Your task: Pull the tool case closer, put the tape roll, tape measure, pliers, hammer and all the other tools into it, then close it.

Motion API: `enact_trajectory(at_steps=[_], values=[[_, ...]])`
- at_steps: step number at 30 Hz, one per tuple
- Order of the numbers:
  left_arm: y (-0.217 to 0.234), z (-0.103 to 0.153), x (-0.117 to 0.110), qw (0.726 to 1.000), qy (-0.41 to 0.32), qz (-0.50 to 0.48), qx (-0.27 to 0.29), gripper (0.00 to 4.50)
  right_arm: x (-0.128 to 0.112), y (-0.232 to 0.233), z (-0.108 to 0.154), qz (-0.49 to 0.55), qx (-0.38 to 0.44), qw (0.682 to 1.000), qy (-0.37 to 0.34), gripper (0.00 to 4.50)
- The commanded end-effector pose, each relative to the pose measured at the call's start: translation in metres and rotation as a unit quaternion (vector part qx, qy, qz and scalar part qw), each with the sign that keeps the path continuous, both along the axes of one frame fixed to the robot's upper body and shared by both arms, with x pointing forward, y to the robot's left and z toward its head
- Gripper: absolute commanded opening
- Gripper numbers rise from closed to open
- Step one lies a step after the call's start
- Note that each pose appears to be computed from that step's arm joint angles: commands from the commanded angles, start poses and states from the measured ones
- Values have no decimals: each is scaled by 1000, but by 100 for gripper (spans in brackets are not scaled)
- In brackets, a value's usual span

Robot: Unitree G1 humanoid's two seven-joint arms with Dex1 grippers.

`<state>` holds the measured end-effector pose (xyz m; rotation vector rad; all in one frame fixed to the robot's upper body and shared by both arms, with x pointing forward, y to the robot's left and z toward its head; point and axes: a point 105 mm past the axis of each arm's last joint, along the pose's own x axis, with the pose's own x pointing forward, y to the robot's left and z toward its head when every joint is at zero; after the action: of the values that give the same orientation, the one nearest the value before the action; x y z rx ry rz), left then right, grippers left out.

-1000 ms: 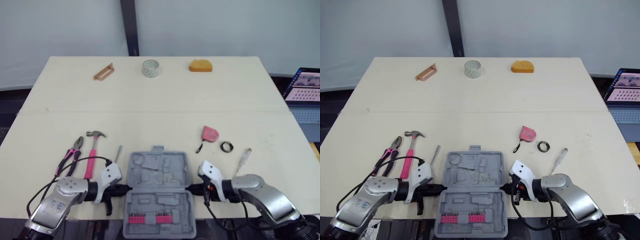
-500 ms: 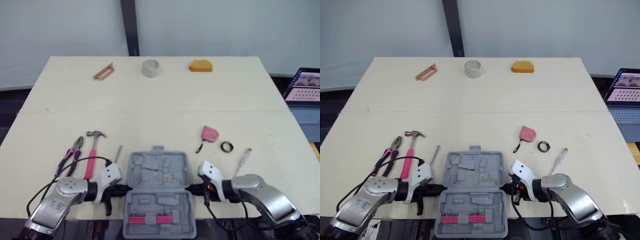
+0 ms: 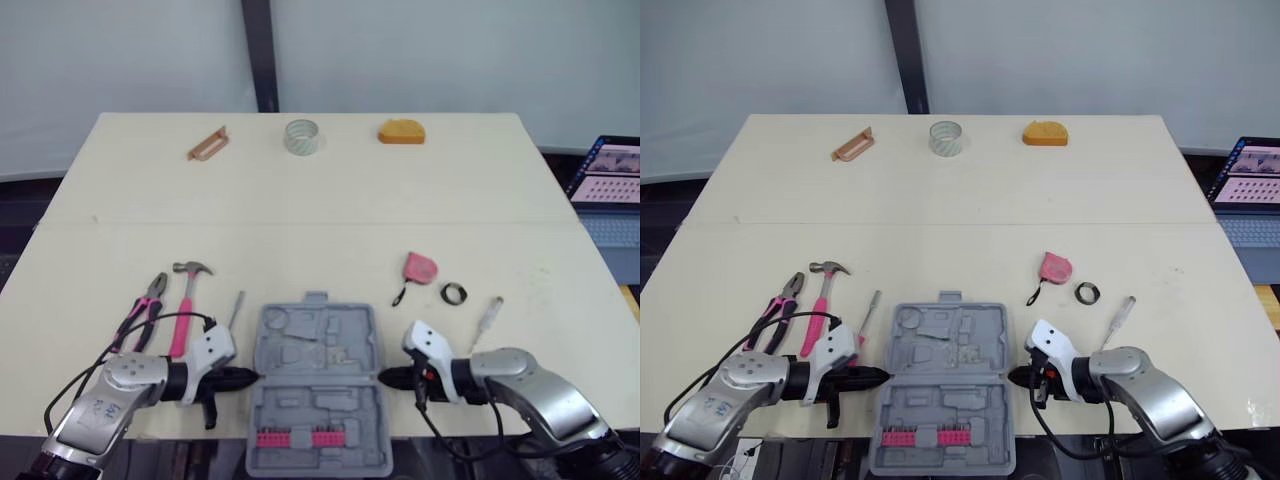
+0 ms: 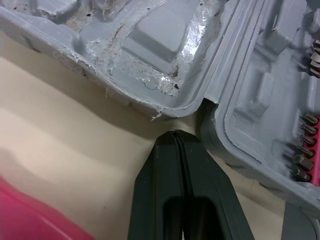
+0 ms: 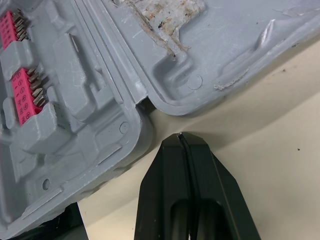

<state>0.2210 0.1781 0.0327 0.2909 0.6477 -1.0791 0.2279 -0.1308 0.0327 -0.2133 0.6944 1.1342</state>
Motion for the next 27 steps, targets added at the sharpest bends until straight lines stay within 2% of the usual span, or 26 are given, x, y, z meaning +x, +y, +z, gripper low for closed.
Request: enact_trajectory(at_steps=[1, 4, 7, 9, 10, 12, 17, 19, 20, 23, 27], values=[[10, 7, -2, 1000, 4, 13, 2, 0, 4, -8, 14, -2, 14, 1000, -16, 5], [16, 28, -3, 999, -4, 29, -27, 0, 7, -21, 33, -19, 43, 998, -35, 5], [40, 58, -1, 995, -26, 82, -54, 0, 6, -48, 59, -57, 95, 993, -36, 5], [55, 65, -1, 992, -35, 110, -49, 57, 6, -67, 63, -81, 92, 992, -38, 0], [71, 69, -1, 988, -43, 143, -46, 89, 7, -84, 62, -108, 84, 990, -36, 26], [98, 73, -4, 979, -53, 194, -38, 184, 7, -111, 62, -150, 73, 985, -34, 89], [171, 76, -19, 941, -79, 329, 6, 434, 14, -166, 65, -244, 52, 966, -65, 331], [206, 70, -33, 919, -88, 383, 36, 450, 16, -188, 64, -282, 47, 955, -82, 429], [217, 68, -36, 910, -93, 402, 43, 450, 17, -196, 63, -293, 46, 951, -87, 444], [245, 59, -48, 884, -98, 453, 53, 450, 17, -214, 59, -318, 34, 943, -94, 444], [260, 56, -55, 868, -109, 481, 64, 450, 16, -228, 52, -333, 23, 938, -95, 444]])
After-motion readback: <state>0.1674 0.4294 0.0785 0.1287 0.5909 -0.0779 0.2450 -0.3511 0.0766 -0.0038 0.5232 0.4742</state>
